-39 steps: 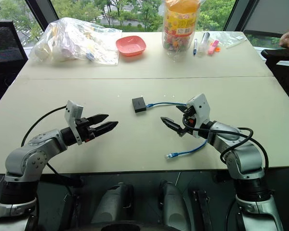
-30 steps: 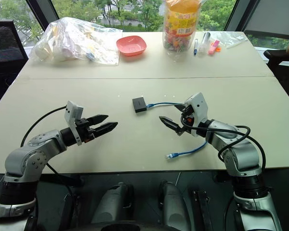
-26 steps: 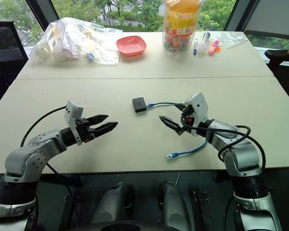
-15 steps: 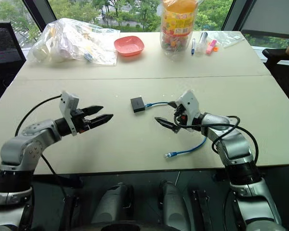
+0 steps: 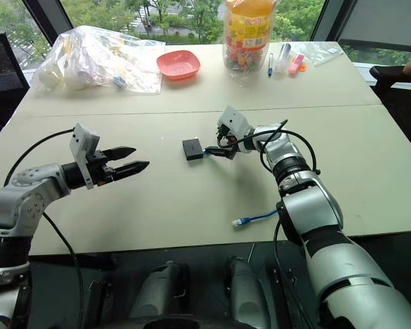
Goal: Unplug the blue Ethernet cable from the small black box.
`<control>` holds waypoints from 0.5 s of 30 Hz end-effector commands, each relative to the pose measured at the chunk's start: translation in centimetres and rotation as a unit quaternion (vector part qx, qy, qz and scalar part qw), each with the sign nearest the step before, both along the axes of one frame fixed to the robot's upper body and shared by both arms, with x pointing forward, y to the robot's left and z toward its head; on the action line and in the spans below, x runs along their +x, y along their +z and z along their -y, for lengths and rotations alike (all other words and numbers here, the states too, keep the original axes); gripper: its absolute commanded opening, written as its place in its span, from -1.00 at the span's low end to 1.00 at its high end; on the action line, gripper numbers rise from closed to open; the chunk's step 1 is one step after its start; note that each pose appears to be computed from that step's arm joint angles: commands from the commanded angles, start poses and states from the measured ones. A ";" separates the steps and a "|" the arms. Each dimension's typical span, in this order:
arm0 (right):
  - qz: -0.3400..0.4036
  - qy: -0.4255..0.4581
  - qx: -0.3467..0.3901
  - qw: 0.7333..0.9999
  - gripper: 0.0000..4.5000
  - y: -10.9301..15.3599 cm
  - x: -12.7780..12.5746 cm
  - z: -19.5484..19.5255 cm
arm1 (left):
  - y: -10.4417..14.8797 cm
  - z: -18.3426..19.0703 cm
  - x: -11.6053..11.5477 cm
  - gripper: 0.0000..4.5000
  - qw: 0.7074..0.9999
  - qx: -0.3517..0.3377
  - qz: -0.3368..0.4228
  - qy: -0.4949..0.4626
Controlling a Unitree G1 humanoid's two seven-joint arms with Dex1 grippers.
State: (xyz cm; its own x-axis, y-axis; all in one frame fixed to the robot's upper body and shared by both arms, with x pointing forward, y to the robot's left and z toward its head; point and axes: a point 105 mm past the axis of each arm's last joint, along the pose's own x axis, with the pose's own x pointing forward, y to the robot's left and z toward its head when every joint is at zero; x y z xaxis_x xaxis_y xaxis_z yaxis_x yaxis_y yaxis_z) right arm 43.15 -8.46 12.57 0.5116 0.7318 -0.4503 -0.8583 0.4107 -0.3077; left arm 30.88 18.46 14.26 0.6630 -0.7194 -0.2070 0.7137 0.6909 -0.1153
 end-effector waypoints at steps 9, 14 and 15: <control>-0.037 0.018 -0.002 0.999 1.00 -1.6 -0.9 -0.1 | 1.2 -1.2 -0.4 0.72 0.999 -0.004 0.029 0.042; -0.054 0.019 0.008 0.998 0.75 -2.2 -1.0 -1.8 | 1.4 -0.4 0.4 0.73 0.999 -0.004 0.032 0.036; -0.058 0.030 -0.006 0.998 0.57 -2.6 -1.3 -2.0 | 1.4 -0.3 0.5 0.73 0.999 -0.003 0.032 0.034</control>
State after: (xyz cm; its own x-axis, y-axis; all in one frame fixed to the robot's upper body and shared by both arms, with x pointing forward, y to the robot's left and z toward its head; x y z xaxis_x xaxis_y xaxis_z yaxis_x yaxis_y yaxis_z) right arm 42.14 -6.95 10.54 0.4396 0.7647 -0.4712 -0.8977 0.3908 -0.2033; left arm 31.23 18.97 15.18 0.7236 -0.6691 -0.1695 0.6628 0.7421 -0.1000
